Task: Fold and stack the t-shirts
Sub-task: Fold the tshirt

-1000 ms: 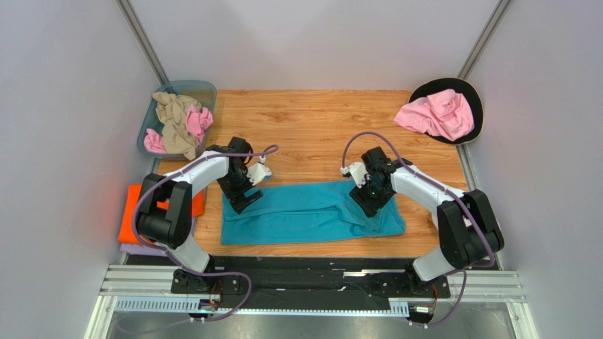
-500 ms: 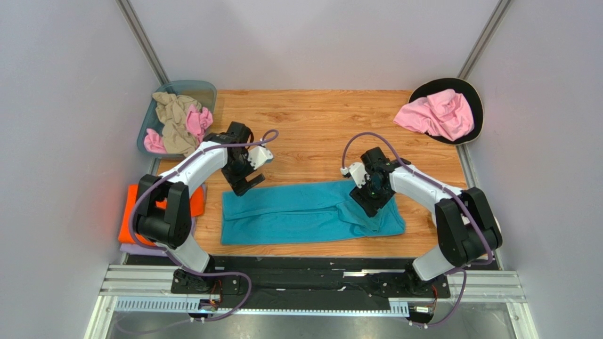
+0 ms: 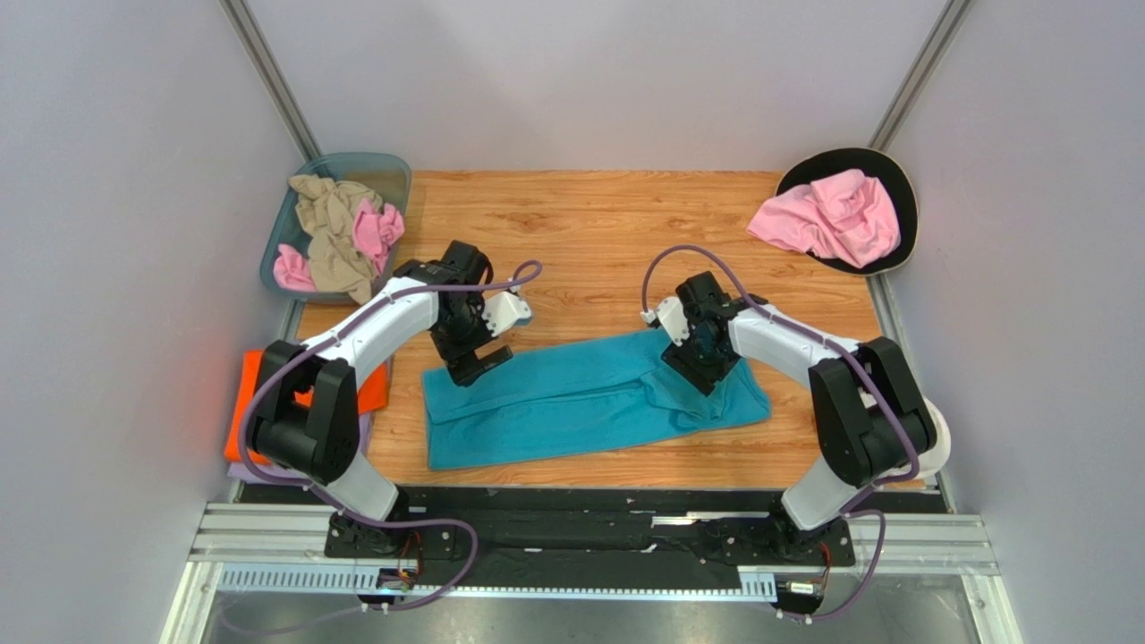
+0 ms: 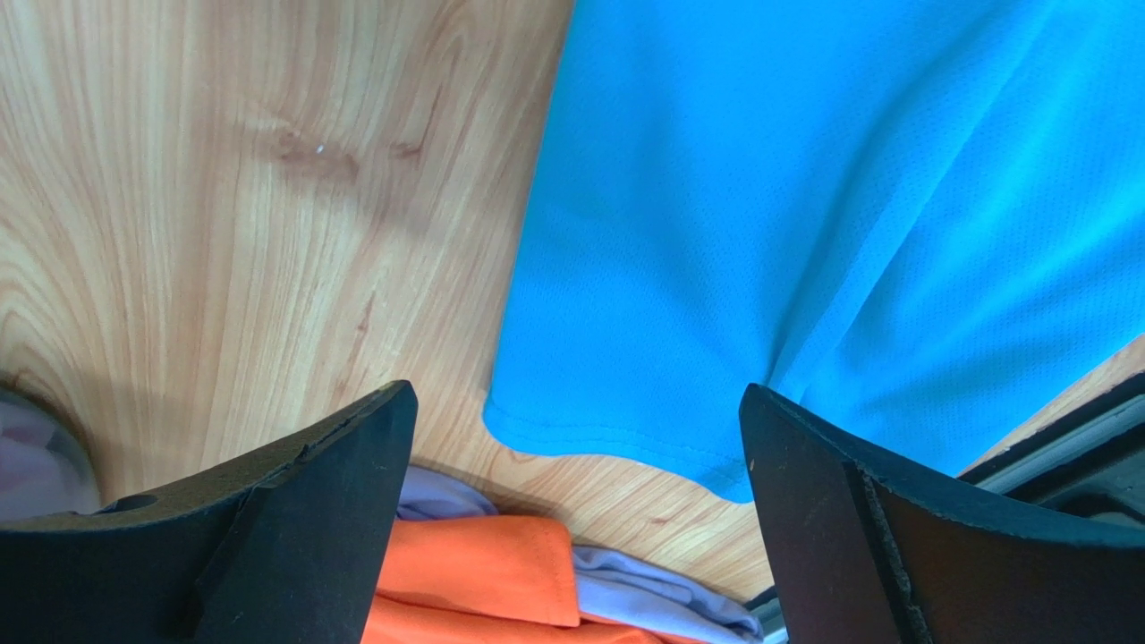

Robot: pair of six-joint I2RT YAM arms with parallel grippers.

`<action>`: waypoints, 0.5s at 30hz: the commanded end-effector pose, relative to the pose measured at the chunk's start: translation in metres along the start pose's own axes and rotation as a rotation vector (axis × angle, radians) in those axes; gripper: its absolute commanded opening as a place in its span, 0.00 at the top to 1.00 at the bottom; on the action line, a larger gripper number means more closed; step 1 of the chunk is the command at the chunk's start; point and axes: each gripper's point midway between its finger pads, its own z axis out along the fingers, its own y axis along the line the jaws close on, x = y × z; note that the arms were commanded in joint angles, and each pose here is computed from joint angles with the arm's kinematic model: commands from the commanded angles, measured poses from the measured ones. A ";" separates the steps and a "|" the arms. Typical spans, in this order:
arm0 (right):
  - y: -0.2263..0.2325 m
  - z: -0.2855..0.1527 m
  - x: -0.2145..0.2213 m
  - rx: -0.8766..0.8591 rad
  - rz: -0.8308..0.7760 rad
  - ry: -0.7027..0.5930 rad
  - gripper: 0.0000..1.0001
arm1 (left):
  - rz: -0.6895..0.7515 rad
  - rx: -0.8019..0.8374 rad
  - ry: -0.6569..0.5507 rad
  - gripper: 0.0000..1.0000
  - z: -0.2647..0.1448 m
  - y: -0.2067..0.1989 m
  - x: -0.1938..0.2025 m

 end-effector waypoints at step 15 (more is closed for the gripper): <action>-0.138 0.029 -0.106 0.389 -0.015 -0.072 0.40 | 0.029 -0.060 0.012 0.01 0.011 0.020 -0.022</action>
